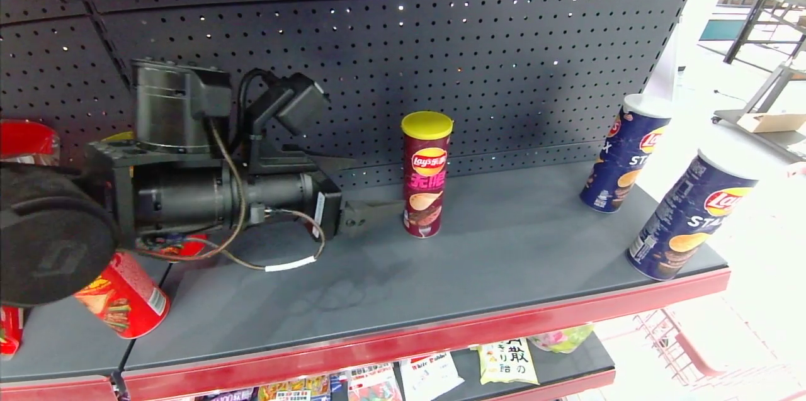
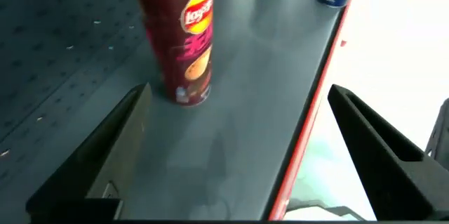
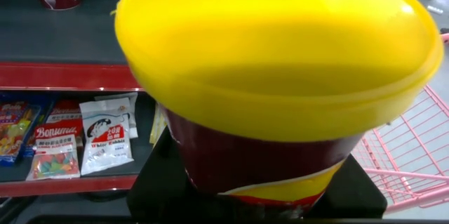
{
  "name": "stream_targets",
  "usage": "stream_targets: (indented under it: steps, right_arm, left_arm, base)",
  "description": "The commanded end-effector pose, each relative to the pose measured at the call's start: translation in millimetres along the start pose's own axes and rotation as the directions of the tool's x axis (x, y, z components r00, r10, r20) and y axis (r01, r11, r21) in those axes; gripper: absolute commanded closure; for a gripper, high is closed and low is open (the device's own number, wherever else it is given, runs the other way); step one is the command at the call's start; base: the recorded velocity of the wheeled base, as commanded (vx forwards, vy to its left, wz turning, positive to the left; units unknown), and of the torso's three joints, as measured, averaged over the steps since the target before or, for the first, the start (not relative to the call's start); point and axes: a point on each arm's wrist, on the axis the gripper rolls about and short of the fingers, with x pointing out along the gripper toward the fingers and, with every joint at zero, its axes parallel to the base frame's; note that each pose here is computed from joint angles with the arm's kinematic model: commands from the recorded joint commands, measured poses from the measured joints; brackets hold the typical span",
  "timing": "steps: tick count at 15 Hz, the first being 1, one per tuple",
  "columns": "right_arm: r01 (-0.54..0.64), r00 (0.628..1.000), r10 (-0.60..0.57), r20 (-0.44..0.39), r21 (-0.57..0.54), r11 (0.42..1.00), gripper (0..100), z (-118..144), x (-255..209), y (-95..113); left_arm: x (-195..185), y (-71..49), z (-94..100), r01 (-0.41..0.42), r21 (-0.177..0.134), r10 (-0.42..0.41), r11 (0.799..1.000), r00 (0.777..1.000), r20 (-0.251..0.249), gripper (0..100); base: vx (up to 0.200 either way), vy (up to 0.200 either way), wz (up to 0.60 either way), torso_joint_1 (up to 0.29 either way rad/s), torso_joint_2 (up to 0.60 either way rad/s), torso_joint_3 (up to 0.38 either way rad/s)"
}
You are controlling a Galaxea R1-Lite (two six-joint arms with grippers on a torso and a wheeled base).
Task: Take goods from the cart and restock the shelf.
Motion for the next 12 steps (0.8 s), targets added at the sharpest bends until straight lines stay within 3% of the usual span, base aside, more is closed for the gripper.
stream_targets:
  steps: [1, 4, 12]
  right_arm:
    - [-0.001, 1.000, 0.001, 0.004, 0.000, 1.000, 100, 1, 0, 0]
    - [-0.002, 1.000, 0.002, 0.001, 0.000, 1.000, 100, -1, 0, 0]
    - [0.001, 1.000, -0.001, 0.005, 0.010, 1.000, 100, -2, -1, 0]
  left_arm:
    - [33, 6.8, -14.7, 0.009, -0.013, -0.009, 1.000, 0.999, -0.049, 0]
    - [66, 21.5, -16.0, -0.082, 0.028, 0.080, 0.996, 0.995, 0.068, 0]
    - [92, 32.0, -8.0, -0.092, 0.043, 0.087, 0.995, 0.990, 0.112, 0]
  base:
    - [0.000, 0.000, 0.00, 0.000, 0.00, 0.000]
    - [0.000, 0.000, 0.00, 0.000, 0.00, 0.000]
    - [0.000, 0.000, 0.00, 0.000, 0.00, 0.000]
